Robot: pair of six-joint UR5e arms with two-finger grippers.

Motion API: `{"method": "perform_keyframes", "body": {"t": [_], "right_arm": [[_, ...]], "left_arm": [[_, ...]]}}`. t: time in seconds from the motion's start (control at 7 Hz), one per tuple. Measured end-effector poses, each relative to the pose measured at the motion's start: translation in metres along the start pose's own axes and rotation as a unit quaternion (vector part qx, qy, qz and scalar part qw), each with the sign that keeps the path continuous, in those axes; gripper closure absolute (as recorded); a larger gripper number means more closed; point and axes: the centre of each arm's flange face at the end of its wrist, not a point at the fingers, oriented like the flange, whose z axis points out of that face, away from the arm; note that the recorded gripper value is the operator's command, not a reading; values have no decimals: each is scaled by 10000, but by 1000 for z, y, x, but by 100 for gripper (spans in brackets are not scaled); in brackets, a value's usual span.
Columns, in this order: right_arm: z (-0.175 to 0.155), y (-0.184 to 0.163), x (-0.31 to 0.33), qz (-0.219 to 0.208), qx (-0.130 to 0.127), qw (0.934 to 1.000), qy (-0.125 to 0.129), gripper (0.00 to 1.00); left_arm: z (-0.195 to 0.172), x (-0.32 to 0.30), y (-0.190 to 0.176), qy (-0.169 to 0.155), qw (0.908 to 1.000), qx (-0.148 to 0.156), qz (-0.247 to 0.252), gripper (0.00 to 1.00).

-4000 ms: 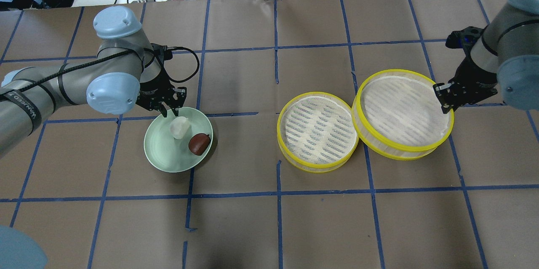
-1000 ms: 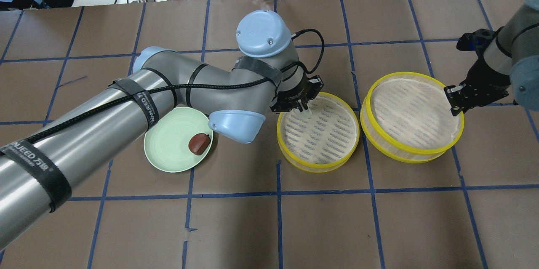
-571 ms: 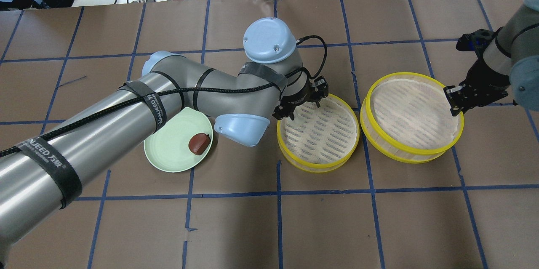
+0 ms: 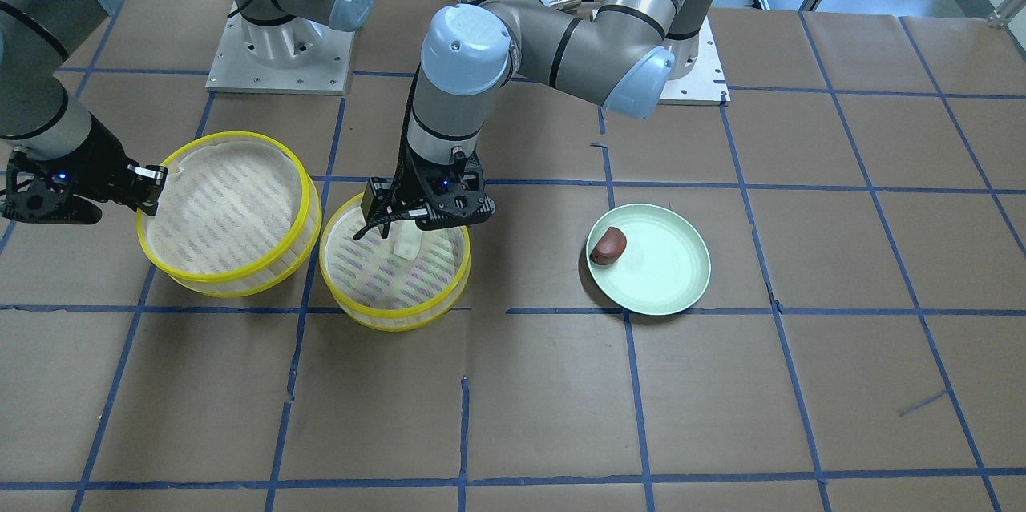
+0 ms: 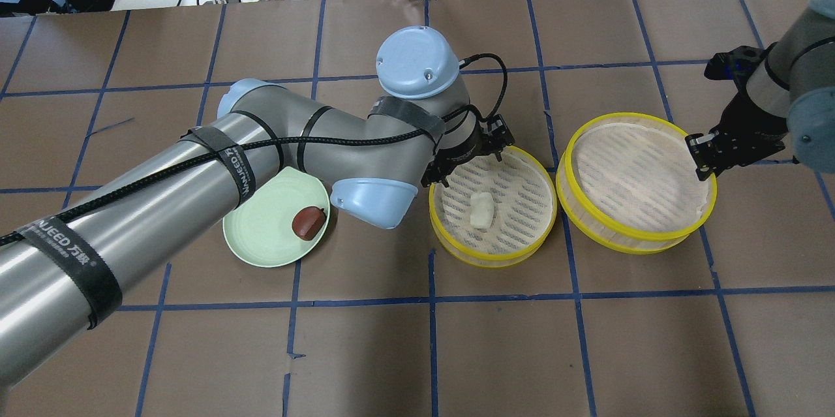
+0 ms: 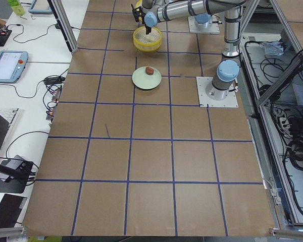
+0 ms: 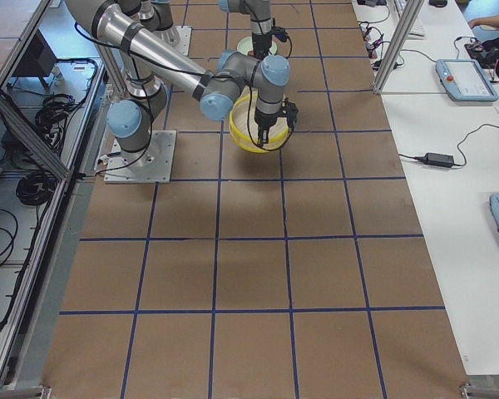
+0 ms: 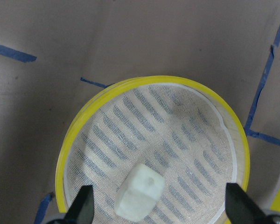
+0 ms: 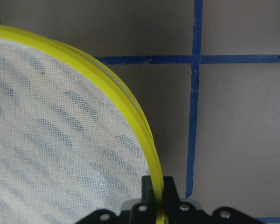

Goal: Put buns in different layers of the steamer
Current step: 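Return left gripper to bowl while right gripper places top tier back on base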

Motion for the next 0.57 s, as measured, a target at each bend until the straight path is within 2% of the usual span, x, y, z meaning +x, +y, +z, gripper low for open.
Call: {"method": "perform_keyframes", "body": {"t": [0.14, 0.29, 0.43, 0.57], "right_arm": [[-1, -1, -9, -49, 19, 10000, 1, 96], [-3, -4, -29, -137, 57, 9999, 13, 96], [-3, -6, -57, -239, 94, 9997, 26, 96], [-3, -8, -91, -329, 142, 9993, 39, 96]], "left_arm": [[-8, -8, -13, -96, 9991, 155, 376, 0], [-18, -37, -47, -381, 9941, 362, 945, 0], [-29, -80, -86, -671, 9873, 367, 1390, 0], [-36, -126, -114, -902, 9816, 191, 1674, 0]]}}
